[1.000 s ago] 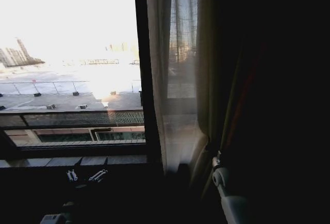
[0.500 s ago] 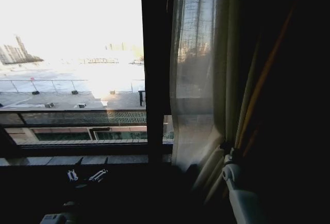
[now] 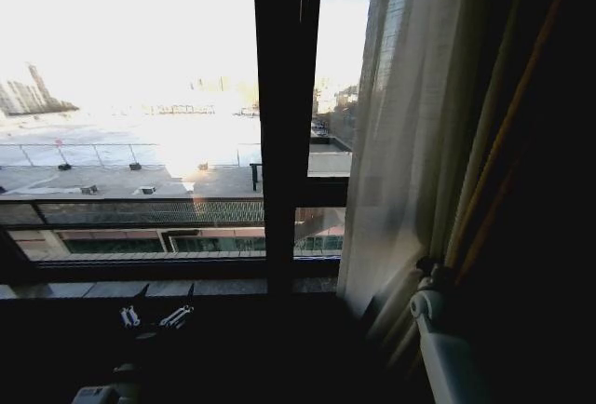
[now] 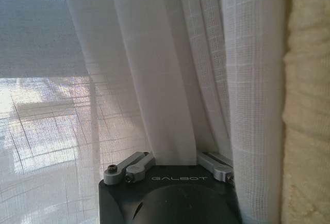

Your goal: Open the curtains by pulling them apart, changing their state from closed to fully open.

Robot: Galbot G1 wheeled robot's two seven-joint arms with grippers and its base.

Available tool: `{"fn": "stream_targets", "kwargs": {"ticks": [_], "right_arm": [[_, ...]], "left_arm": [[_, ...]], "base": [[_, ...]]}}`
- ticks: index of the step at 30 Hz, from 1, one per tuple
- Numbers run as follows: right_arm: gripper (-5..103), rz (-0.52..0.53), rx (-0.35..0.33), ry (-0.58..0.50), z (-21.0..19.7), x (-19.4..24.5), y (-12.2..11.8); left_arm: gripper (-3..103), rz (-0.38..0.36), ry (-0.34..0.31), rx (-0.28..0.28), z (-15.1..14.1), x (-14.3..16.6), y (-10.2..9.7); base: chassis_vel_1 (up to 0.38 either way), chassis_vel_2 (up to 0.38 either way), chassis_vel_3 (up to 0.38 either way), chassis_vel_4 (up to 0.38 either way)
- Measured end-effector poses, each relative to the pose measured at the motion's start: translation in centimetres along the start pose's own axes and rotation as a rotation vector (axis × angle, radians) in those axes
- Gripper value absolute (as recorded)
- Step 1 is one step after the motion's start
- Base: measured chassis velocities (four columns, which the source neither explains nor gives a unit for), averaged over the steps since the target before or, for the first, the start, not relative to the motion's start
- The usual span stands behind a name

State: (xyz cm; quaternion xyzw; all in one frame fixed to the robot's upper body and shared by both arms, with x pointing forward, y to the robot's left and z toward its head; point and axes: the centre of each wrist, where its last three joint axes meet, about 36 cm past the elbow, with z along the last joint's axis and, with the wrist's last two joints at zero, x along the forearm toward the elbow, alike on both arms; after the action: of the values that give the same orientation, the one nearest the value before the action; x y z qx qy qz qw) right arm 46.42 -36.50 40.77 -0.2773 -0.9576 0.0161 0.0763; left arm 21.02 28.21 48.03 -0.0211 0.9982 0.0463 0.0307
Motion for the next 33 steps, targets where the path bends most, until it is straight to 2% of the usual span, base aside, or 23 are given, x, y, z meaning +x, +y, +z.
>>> {"fn": "stream_targets", "kwargs": {"ticks": [1, 4, 6, 8, 9, 11, 13, 16, 17, 19, 22, 24, 27, 33], "right_arm": [[8, 0.000, 0.000, 0.000, 0.0, 0.0, 0.0], [24, -0.090, 0.017, -0.002, -0.2, 2.5, 0.8], [24, -0.119, 0.020, -0.001, -0.2, 3.4, 1.1], [35, -0.178, 0.019, 0.002, -0.3, 5.3, 1.5], [35, -0.178, 0.019, 0.002, -0.3, 5.3, 1.5], [46, -0.229, 0.018, 0.008, -0.2, 7.0, 1.9], [46, -0.252, 0.018, 0.011, -0.2, 7.7, 2.0], [63, -0.370, 0.007, 0.028, -0.4, 11.5, 3.2], [79, -0.470, -0.018, 0.039, -0.6, 15.5, 4.9], [79, -0.500, -0.025, 0.043, -0.7, 16.8, 5.4], [96, -0.568, -0.025, 0.061, -0.8, 21.1, 6.6], [100, -0.606, -0.020, 0.078, -0.5, 23.3, 6.8], [100, -0.624, -0.027, 0.065, -0.5, 24.0, 7.1], [100, -0.646, -0.041, -0.019, -1.1, 22.0, 9.0]], "left_arm": [[100, 0.000, 0.000, 0.000, 0.0, 0.0, 0.0], [100, -0.001, -0.001, 0.002, 0.1, 0.0, 0.0], [100, -0.001, -0.001, 0.002, 0.1, 0.0, 0.0], [100, -0.002, -0.001, 0.004, 0.1, 0.0, -0.1], [100, -0.002, -0.001, 0.004, 0.1, 0.0, -0.1], [100, -0.002, 0.001, 0.004, 0.2, 0.0, -0.1], [100, -0.002, 0.001, 0.004, 0.2, 0.1, -0.1], [100, -0.004, 0.003, 0.005, 0.3, 0.1, -0.1], [100, -0.004, 0.002, 0.006, 0.4, 0.1, -0.1], [100, -0.003, 0.002, 0.006, 0.4, 0.0, -0.1], [100, -0.007, 0.000, 0.007, 0.3, 0.0, -0.1], [100, -0.008, 0.002, 0.007, 0.4, 0.0, -0.1], [100, -0.009, 0.003, 0.008, 0.6, 0.0, 0.0], [100, -0.006, 0.002, 0.009, 0.7, 0.0, -0.1]], "base": [[0.000, 0.000, 0.000, 0.000], [0.000, 0.000, 0.000, 0.000], [0.000, 0.000, 0.000, 0.000], [0.000, 0.000, 0.000, 0.000], [0.000, 0.000, 0.000, 0.000], [0.000, 0.000, 0.000, 0.000], [0.000, 0.000, 0.000, 0.000], [0.000, 0.000, 0.000, 0.000], [0.000, 0.000, 0.000, 0.000], [0.000, 0.000, 0.000, 0.000], [0.000, 0.000, 0.000, 0.000], [0.000, 0.000, 0.000, 0.000], [0.000, 0.000, 0.000, 0.000], [0.000, 0.000, 0.000, 0.000]]}}
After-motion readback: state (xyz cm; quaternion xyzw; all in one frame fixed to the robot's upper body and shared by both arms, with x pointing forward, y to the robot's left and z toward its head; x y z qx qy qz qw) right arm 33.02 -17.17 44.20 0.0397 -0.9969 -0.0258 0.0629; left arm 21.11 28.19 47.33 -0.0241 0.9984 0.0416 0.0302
